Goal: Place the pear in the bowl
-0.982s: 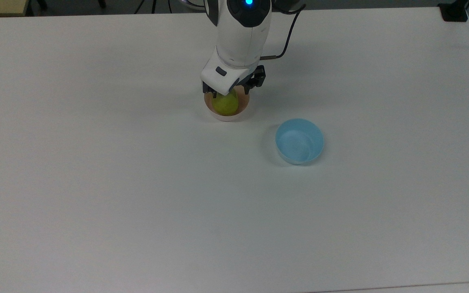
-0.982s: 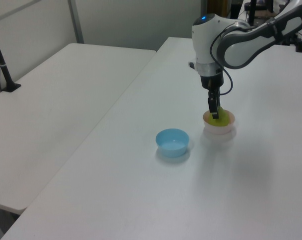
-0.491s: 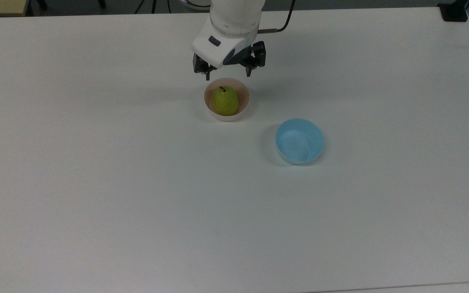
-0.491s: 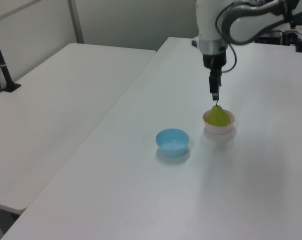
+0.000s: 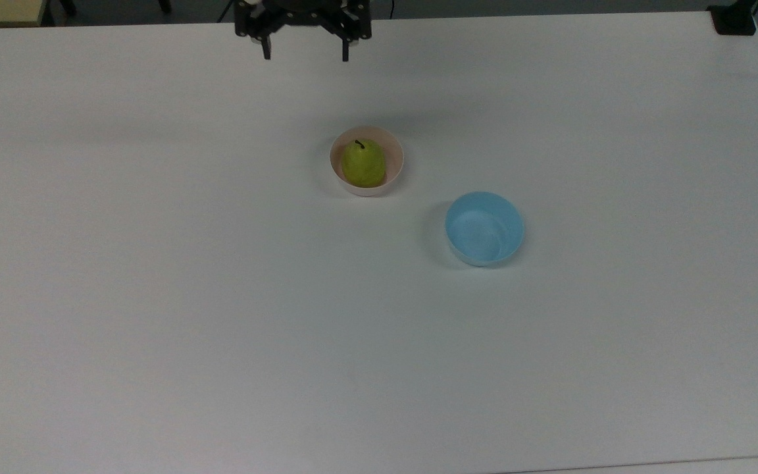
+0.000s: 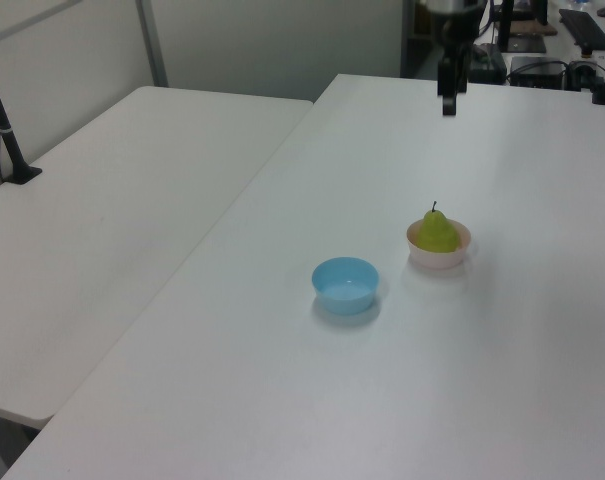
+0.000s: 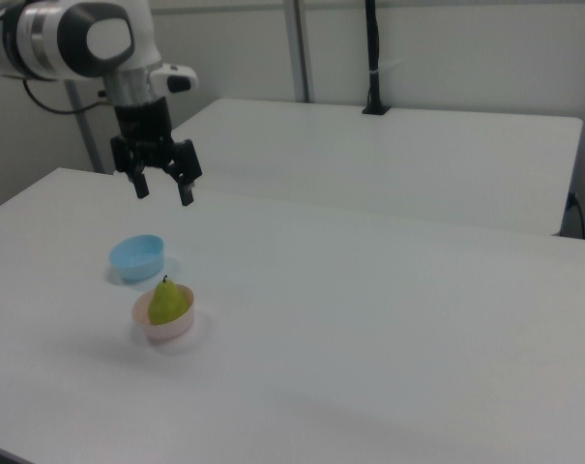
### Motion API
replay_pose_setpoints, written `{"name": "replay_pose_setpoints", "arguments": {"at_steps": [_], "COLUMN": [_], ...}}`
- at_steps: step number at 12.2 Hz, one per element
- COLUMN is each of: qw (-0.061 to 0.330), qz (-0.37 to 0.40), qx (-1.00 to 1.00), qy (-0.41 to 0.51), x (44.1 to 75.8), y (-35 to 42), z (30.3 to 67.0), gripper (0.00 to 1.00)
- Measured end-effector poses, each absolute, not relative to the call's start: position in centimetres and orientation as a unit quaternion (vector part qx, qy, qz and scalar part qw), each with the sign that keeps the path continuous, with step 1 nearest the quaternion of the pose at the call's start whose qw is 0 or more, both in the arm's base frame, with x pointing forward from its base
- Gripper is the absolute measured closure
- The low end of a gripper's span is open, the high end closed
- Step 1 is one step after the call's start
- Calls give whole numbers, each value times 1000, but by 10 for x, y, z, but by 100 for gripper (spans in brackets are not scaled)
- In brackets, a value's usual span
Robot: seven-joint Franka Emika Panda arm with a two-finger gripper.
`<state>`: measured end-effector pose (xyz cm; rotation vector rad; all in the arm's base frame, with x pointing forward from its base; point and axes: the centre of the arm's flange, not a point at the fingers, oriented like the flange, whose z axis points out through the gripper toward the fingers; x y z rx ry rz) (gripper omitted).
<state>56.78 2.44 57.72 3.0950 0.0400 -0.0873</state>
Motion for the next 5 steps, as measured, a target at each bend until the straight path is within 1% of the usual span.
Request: {"name": "replay_pose_setpoints", "arguments": {"at_steps": [2, 5], "qw": [20, 18], "qz": [-8, 8], "qx": [1000, 999], "qy": [-11, -32], "x": [562, 553], "y": [-3, -27], "z": [603, 622], "gripper": [0, 0]}}
